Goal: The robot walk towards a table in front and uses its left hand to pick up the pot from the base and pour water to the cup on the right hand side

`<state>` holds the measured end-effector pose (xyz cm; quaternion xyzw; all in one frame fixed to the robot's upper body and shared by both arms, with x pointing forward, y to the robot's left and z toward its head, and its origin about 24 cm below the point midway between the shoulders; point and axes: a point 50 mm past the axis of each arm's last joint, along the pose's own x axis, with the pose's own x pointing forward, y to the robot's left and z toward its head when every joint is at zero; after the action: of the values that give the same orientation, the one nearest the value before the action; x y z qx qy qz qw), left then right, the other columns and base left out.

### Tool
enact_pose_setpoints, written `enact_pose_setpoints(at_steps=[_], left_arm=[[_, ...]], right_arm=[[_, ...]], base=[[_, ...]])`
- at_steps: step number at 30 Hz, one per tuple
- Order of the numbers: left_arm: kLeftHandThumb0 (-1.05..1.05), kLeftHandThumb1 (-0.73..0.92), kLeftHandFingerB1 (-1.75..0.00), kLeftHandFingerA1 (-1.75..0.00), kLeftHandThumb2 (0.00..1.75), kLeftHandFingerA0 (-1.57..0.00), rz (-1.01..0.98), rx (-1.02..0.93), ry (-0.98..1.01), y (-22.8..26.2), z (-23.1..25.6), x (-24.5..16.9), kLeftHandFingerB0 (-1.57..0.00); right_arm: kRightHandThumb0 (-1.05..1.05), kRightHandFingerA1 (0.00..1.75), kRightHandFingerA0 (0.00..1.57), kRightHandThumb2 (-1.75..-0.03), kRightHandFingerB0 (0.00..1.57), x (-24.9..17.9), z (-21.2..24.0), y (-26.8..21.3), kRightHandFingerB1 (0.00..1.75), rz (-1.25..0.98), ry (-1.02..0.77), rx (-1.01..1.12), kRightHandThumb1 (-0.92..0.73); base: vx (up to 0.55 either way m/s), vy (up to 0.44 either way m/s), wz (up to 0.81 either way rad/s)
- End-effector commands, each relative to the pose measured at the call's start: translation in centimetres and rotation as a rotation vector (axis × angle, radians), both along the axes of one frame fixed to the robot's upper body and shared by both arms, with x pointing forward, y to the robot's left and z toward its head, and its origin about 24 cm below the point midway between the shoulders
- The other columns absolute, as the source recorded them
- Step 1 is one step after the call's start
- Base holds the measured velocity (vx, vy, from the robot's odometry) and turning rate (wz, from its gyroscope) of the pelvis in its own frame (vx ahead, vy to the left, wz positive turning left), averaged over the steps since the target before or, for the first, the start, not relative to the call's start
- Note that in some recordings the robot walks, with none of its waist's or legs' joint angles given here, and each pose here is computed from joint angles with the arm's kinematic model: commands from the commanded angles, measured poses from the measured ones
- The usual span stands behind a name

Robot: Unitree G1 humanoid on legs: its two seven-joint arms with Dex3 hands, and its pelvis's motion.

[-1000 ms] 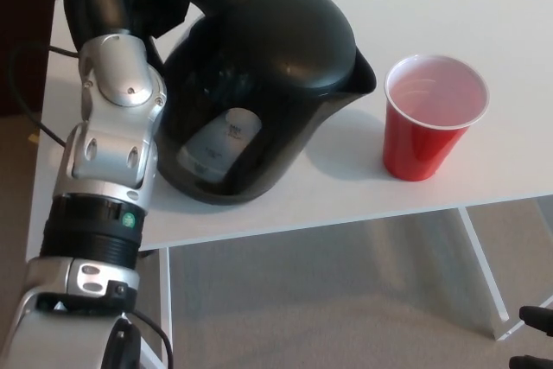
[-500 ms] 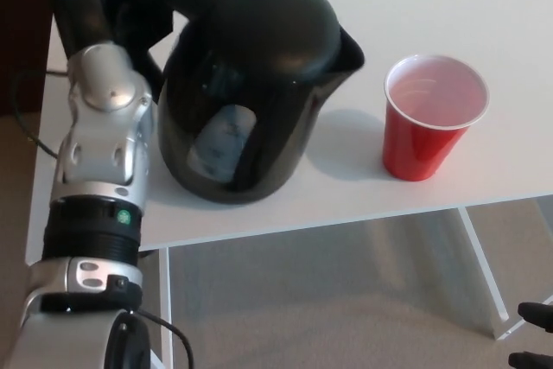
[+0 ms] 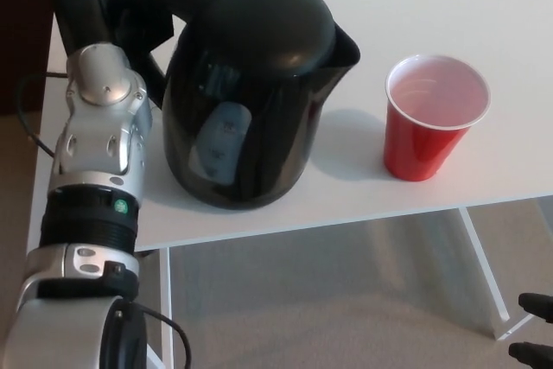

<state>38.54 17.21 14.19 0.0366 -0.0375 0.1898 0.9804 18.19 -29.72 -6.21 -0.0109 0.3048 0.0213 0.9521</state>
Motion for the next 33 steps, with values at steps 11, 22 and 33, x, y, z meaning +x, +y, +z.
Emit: enact_pose_setpoints(at_steps=[11, 22, 33], left_arm=[[-0.60, 0.39, -0.09, -0.07, 0.73, 0.00, -0.281, 0.164, -0.058, -1.0, 2.6, -0.3, 0.00], [-0.56, 0.37, -0.11, -0.08, 0.72, 0.00, -0.302, 0.115, -0.025, -0.6, 1.5, -0.7, 0.00], [-0.56, 0.36, -0.14, -0.27, 0.67, -0.09, -0.290, 0.344, 0.125, 1.0, 0.5, -0.3, -0.09]], right_arm=[[-0.09, 0.55, 0.55, -0.57, 0.44, -0.5, -0.1, -0.6, 0.46, -0.008, 0.033, -0.009, -0.60], [-0.10, 0.55, 0.54, -0.57, 0.42, -0.5, -0.2, -0.5, 0.46, 0.023, 0.042, -0.004, -0.60], [-0.10, 0.55, 0.56, -0.57, 0.43, -0.1, 0.1, -0.4, 0.46, 0.022, 0.030, -0.014, -0.60]], base=[[0.00, 0.000, 0.00], [0.00, 0.000, 0.00], [0.00, 0.000, 0.00]])
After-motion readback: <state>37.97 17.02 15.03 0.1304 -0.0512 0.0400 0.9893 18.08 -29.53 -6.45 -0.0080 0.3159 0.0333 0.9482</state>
